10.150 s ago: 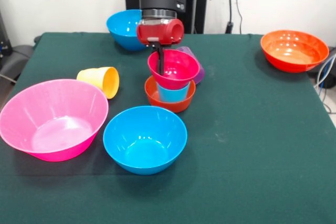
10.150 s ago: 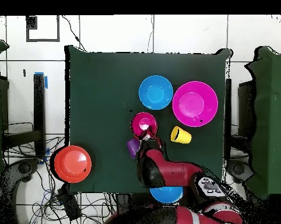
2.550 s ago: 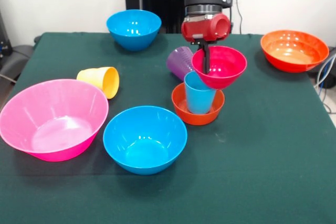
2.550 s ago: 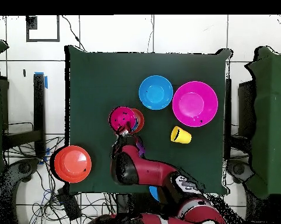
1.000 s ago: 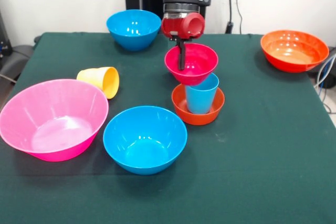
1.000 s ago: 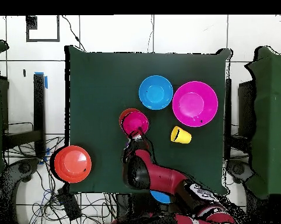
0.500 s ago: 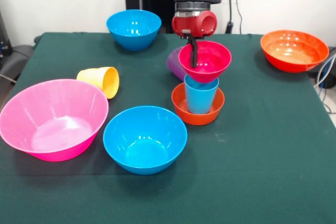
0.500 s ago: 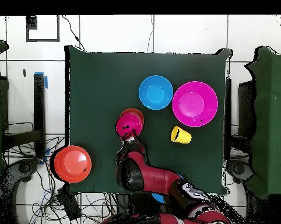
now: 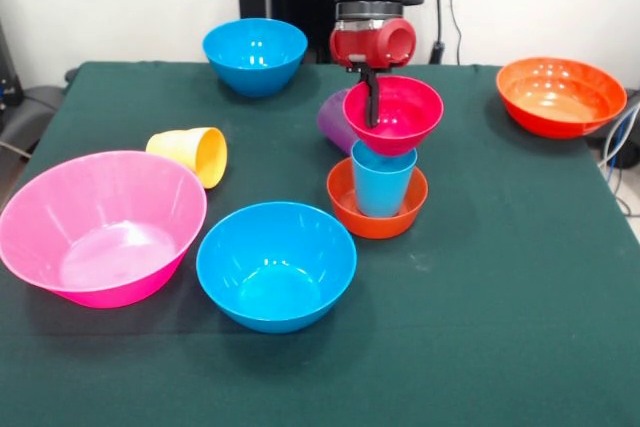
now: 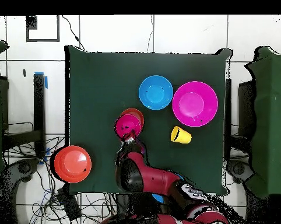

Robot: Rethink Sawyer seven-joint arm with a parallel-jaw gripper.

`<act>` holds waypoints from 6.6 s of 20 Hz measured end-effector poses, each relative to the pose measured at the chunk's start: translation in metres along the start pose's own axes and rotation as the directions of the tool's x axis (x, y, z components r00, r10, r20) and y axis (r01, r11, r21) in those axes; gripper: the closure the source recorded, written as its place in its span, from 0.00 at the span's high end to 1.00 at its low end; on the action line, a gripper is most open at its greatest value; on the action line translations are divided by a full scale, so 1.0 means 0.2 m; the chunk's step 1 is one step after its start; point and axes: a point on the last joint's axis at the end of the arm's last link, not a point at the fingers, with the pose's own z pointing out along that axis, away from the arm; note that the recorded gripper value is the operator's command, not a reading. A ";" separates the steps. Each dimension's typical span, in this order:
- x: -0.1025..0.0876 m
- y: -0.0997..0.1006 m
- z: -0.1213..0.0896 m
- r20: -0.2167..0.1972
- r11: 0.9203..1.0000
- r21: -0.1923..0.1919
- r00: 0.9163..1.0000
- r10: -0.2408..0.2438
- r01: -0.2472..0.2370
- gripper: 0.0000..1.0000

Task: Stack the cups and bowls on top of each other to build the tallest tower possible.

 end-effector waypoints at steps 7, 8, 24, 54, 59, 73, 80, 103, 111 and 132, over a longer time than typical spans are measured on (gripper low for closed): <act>-0.03 -0.02 0.00 0.005 1.000 0.006 1.000 0.012 -0.012 0.00; -0.03 -0.02 0.00 0.006 1.000 0.007 1.000 0.013 -0.013 0.00; 0.01 -0.07 -0.02 0.067 0.998 0.026 0.996 -0.050 0.048 0.00; -0.06 -0.14 0.08 0.150 1.000 -0.006 0.988 -0.028 0.029 0.00; -0.10 -0.10 0.11 0.167 0.999 -0.024 0.986 -0.026 0.031 0.00; -0.17 0.05 0.19 0.153 0.995 -0.103 0.988 0.033 -0.017 0.00; -0.08 0.11 0.21 0.062 0.992 -0.097 0.995 0.082 -0.075 0.00; 0.11 0.11 0.14 -0.070 0.984 0.015 0.981 0.178 -0.178 0.00; 0.15 0.15 0.14 -0.092 0.984 0.001 0.980 0.178 -0.178 0.00; 0.34 0.29 0.13 0.033 0.989 0.057 0.990 0.135 -0.137 0.00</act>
